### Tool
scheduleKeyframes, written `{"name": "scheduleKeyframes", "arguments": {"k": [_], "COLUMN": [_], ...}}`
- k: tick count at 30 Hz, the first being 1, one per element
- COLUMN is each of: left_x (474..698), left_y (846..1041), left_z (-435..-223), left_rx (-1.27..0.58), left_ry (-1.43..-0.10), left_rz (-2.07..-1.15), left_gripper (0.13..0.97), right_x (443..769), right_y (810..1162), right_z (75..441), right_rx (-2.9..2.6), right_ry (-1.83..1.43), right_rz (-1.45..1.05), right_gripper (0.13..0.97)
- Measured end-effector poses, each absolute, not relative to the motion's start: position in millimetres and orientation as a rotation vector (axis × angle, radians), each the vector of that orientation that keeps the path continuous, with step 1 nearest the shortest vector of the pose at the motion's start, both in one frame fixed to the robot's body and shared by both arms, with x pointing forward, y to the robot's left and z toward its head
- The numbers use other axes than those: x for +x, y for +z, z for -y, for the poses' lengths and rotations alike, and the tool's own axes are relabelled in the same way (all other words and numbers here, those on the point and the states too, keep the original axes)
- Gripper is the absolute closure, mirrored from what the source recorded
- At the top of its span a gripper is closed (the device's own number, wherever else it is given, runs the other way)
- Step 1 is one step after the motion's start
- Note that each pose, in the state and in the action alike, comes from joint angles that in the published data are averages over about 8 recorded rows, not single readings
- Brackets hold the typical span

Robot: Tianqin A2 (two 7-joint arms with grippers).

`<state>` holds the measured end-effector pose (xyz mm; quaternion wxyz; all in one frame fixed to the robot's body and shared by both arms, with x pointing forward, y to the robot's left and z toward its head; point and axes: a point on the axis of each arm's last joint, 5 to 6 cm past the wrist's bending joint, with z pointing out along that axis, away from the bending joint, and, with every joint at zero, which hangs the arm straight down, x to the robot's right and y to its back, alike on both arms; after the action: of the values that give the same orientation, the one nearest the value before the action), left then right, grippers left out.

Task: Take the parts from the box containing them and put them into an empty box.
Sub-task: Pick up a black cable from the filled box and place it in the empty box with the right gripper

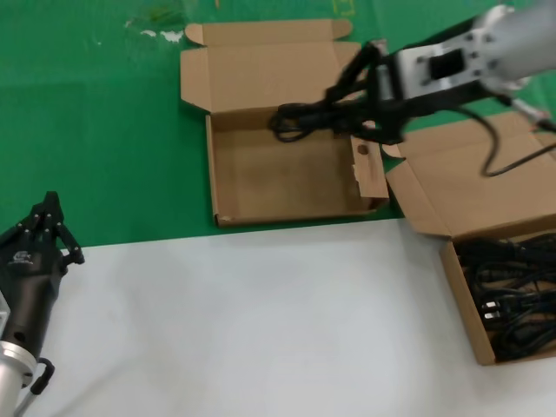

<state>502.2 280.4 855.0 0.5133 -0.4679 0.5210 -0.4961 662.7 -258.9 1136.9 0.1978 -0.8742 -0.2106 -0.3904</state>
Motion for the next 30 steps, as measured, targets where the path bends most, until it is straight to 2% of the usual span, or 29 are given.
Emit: {"name": "scheduleKeyframes", "arguments": {"k": [7, 16, 23, 30], "left_x": [502.2, 502.2, 502.2, 502.2], "left_y": [855.0, 855.0, 855.0, 855.0], "left_z": [-280.4, -280.4, -280.4, -280.4], "left_rx": [-1.125, -1.125, -1.125, -1.125], "left_ry": [-1.193, -1.193, -1.193, -1.193], "left_rz": [-1.253, -1.253, -1.253, -1.253], "left_gripper": [0.957, 0.957, 0.957, 0.957], "right_x": [703.8, 740.4, 751.3, 749.6], "right_y": [1094.1, 1042.5, 1017.6, 1014.2], "right_z": [226.7, 207.1, 199.6, 202.1], "right_rx": [-2.417, -2.412, -2.415, -2.390], "right_ry": [-1.059, -1.043, -1.042, -1.067], "right_rz": [0.571, 0.527, 0.492, 0.473], "right_gripper": [0.875, 0.875, 0.862, 0.817]}}
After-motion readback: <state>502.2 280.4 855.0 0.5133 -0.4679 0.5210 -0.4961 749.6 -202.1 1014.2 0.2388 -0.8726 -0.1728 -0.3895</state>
